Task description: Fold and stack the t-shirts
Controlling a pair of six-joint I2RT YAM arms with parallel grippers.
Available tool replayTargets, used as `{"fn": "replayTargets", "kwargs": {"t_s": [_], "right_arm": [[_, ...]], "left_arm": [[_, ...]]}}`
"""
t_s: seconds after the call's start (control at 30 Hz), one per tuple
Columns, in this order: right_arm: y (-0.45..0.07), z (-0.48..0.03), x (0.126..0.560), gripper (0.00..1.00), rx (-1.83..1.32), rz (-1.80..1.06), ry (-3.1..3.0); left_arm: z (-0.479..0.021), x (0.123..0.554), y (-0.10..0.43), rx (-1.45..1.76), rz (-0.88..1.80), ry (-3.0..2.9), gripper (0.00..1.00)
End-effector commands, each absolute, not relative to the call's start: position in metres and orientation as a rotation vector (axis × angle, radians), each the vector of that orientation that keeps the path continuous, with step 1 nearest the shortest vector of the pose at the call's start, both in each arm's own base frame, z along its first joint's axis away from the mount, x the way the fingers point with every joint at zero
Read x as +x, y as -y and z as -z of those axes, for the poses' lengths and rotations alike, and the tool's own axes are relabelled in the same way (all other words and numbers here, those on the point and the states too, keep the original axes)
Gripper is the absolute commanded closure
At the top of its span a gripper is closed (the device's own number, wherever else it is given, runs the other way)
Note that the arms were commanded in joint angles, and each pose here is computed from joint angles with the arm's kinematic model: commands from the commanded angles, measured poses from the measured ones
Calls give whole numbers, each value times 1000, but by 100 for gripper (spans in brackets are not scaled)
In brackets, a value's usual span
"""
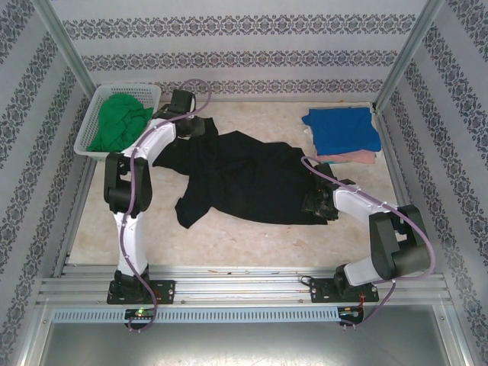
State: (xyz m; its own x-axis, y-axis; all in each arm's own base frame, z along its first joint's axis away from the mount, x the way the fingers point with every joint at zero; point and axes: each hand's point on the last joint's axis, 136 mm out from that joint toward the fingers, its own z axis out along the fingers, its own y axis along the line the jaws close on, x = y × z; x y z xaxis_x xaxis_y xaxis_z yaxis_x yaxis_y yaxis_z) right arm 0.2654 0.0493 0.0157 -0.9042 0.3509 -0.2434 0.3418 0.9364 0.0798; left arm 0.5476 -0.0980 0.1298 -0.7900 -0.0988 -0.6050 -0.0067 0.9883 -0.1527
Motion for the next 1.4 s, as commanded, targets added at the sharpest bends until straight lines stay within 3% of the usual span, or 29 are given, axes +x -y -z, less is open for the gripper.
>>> {"fn": "replayTargets", "kwargs": {"t_s": [0.0,0.2,0.4,0.47,0.6,0.9,0.93,0.97,1.03,1.13,1.23,1.37], "right_arm": [[-58,-19,252,36,518,-96,-2852],[-64,-22,256,37,510,-132,-2839],[-59,-20,256,39,500,-70,-2849],[-58,-21,255,39,500,-69,-2841],[-61,-26,257,39,488,-100,-2823],[-57,-41,263,39,460,-85,-2781],[-57,-42,265,38,454,-84,-2779],[-56,-42,266,38,449,-81,-2781],[-57,-42,268,38,433,-74,-2783],[-55,-41,269,38,419,-54,-2795],[-53,-39,267,36,420,-31,-2805],[-47,-39,263,36,424,10,-2809]], "left_arm": [[-119,483,83,-85,164,-2583,53],[-75,369,98,-181,336,-2623,46],[-56,323,136,-168,591,-2621,48],[-53,316,144,-145,624,-2633,61],[-61,298,145,-154,667,-2662,99],[-195,275,141,-153,561,-2393,100],[-201,274,151,-128,587,-2382,96],[-200,271,159,-110,601,-2392,80],[-186,266,165,-96,601,-2436,68],[-161,261,153,-139,541,-2461,38],[-145,262,128,-198,417,-2468,25],[-124,271,89,-273,213,-2496,18]]}}
